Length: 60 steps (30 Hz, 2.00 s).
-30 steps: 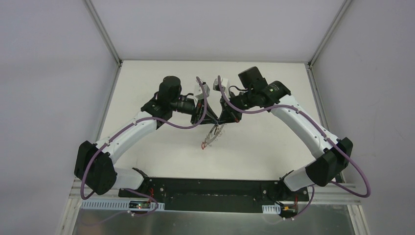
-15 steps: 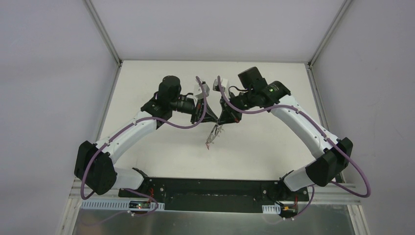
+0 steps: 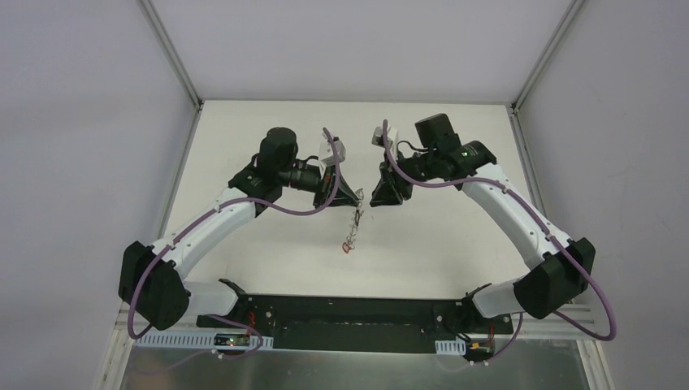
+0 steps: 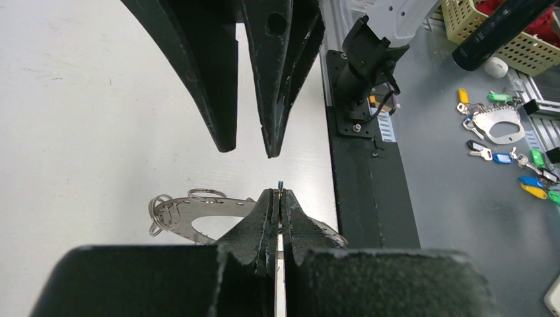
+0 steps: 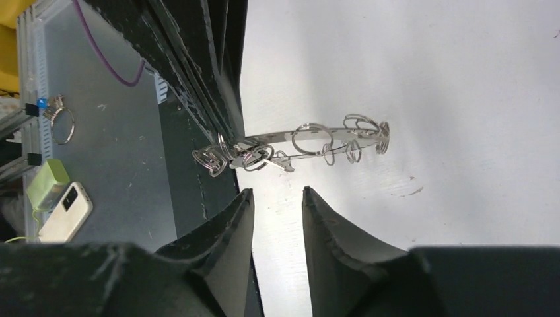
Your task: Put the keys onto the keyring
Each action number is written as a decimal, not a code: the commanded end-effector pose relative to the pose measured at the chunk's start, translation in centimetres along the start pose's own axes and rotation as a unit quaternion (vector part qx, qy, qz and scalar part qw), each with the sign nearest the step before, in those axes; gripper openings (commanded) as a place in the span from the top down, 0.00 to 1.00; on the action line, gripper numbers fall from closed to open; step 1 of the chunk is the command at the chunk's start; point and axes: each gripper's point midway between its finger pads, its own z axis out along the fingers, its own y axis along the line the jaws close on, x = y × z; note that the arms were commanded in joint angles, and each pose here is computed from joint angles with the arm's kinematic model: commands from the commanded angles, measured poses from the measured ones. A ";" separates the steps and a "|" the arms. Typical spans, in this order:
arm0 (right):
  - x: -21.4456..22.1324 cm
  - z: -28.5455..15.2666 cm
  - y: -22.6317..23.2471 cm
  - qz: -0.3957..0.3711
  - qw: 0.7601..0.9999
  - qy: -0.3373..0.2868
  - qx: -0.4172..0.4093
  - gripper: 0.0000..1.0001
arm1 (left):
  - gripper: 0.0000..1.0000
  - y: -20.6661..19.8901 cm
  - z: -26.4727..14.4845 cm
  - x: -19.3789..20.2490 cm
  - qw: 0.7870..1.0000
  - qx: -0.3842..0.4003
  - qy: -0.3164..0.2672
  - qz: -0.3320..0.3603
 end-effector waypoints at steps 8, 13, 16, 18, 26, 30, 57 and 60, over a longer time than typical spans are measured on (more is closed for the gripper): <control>-1.0 -0.4 3.1 -0.030 0.992 -0.066 -0.099 0.52 | 1.00 -1.7 -0.2 -3.9 0.997 0.015 -0.070 -0.007; -0.8 0.1 3.0 -0.029 0.991 -0.075 -0.103 0.49 | 1.00 -1.6 -0.1 -4.6 0.996 0.015 -0.091 -0.017; -0.6 0.4 2.9 -0.025 0.991 -0.072 -0.109 0.49 | 1.00 -1.6 0.0 -4.6 0.996 0.014 -0.092 -0.019; -0.4 0.6 2.8 -0.022 0.991 -0.069 -0.111 0.52 | 1.00 -1.5 0.0 -4.6 0.995 0.015 -0.093 -0.021; -0.6 0.8 3.3 -0.015 0.989 -0.069 -0.127 0.80 | 1.00 -1.2 0.1 -4.6 0.995 0.013 -0.098 -0.025; -0.5 1.1 3.2 -0.010 0.989 -0.065 -0.131 0.94 | 1.00 -0.8 0.3 -5.0 0.994 0.006 -0.107 -0.032; -0.1 -0.3 2.3 -0.036 0.995 -0.067 -0.071 1.00 | 1.00 -2.2 -0.4 -4.0 0.994 0.050 -0.094 -0.005; 0.0 -0.5 2.2 -0.038 0.995 -0.067 -0.066 1.00 | 1.00 -2.3 -0.4 -3.9 0.994 0.057 -0.092 -0.003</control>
